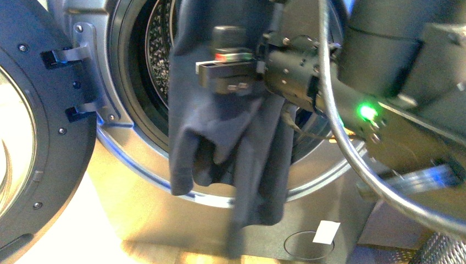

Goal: Collect clothes from washing machine

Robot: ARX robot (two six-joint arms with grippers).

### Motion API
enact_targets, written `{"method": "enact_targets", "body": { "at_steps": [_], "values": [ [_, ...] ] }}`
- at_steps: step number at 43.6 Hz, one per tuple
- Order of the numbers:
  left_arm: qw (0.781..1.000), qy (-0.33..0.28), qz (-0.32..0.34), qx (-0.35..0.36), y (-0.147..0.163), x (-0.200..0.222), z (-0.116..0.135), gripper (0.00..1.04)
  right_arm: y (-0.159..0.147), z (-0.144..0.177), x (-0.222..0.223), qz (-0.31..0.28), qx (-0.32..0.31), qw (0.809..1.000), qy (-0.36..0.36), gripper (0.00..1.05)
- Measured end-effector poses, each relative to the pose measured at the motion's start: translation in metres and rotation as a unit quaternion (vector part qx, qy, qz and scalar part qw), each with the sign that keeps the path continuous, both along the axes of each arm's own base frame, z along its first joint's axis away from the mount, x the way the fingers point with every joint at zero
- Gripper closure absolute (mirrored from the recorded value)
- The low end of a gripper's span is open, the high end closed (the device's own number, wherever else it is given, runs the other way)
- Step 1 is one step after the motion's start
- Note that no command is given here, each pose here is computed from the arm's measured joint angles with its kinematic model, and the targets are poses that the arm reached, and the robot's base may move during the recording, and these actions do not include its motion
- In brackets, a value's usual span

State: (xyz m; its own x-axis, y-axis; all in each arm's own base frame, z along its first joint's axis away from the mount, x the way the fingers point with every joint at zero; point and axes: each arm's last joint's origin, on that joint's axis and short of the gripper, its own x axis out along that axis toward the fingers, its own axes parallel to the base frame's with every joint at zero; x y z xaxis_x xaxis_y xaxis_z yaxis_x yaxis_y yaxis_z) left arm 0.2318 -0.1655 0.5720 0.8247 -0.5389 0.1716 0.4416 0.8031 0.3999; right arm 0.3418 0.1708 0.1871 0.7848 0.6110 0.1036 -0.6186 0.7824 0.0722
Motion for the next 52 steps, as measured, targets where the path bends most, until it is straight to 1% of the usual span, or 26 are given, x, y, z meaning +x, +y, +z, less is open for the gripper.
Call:
{"method": "enact_targets", "body": {
  "at_steps": [1, 3, 6, 7, 8, 12, 17, 25, 31, 32, 37, 38, 41, 45, 46, 49, 52],
  "values": [
    [1.000, 0.000, 0.000, 0.000, 0.000, 0.000, 0.000, 1.00, -0.003, 0.003, -0.002, -0.001, 0.005, 1.000, -0.001, 0.81],
    [1.000, 0.000, 0.000, 0.000, 0.000, 0.000, 0.000, 1.00, -0.008, 0.009, -0.006, -0.003, 0.012, 1.000, -0.004, 0.88],
    [1.000, 0.000, 0.000, 0.000, 0.000, 0.000, 0.000, 1.00, -0.014, 0.015, -0.010, -0.003, 0.021, 1.000, -0.008, 0.95],
    [1.000, 0.000, 0.000, 0.000, 0.000, 0.000, 0.000, 1.00, -0.019, 0.021, -0.014, -0.002, 0.028, 1.000, -0.012, 1.00],
    [1.000, 0.000, 0.000, 0.000, 0.000, 0.000, 0.000, 1.00, -0.022, 0.026, -0.016, -0.002, 0.033, 0.999, -0.015, 1.02],
    [1.000, -0.001, 0.000, -0.001, 0.000, 0.000, 0.001, 1.00, -0.041, 0.049, -0.027, -0.002, 0.062, 0.998, -0.030, 1.02],
    [1.000, -0.001, 0.000, -0.001, 0.000, 0.000, 0.001, 1.00, -0.056, 0.067, -0.036, -0.001, 0.086, 0.996, -0.036, 1.02],
    [1.000, -0.001, 0.000, -0.001, 0.000, 0.000, 0.001, 1.00, -0.085, 0.106, -0.057, 0.004, 0.127, 0.990, -0.053, 1.02],
    [1.000, -0.002, 0.000, -0.002, 0.001, -0.001, 0.001, 0.76, -0.110, 0.137, -0.075, 0.005, 0.157, 0.985, -0.065, 1.02],
    [1.000, -0.002, 0.000, -0.002, 0.001, -0.001, 0.001, 0.68, -0.117, 0.147, -0.079, 0.005, 0.168, 0.984, -0.065, 1.02],
    [1.000, -0.003, -0.001, -0.002, 0.001, -0.001, 0.002, 0.46, -0.135, 0.181, -0.087, 0.000, 0.198, 0.977, -0.078, 1.02],
    [1.000, -0.003, -0.001, -0.002, 0.001, -0.001, 0.002, 0.41, -0.137, 0.187, -0.089, 0.002, 0.203, 0.976, -0.079, 1.02],
    [1.000, -0.003, -0.001, -0.002, 0.001, -0.001, 0.002, 0.30, -0.143, 0.208, -0.093, 0.003, 0.211, 0.973, -0.092, 1.02],
    [1.000, -0.003, -0.001, -0.002, 0.001, -0.001, 0.002, 0.09, -0.149, 0.239, -0.100, 0.013, 0.214, 0.971, -0.108, 1.02],
    [1.000, -0.003, -0.001, -0.002, 0.001, -0.001, 0.002, 0.05, -0.152, 0.247, -0.102, 0.014, 0.216, 0.970, -0.112, 1.02],
    [1.000, -0.003, -0.001, -0.002, 0.001, -0.001, 0.002, 0.07, -0.161, 0.274, -0.110, 0.007, 0.222, 0.966, -0.130, 1.02],
    [1.000, -0.003, -0.001, -0.002, 0.001, -0.001, 0.002, 0.06, -0.171, 0.297, -0.117, 0.000, 0.227, 0.963, -0.144, 1.02]
  ]
}}
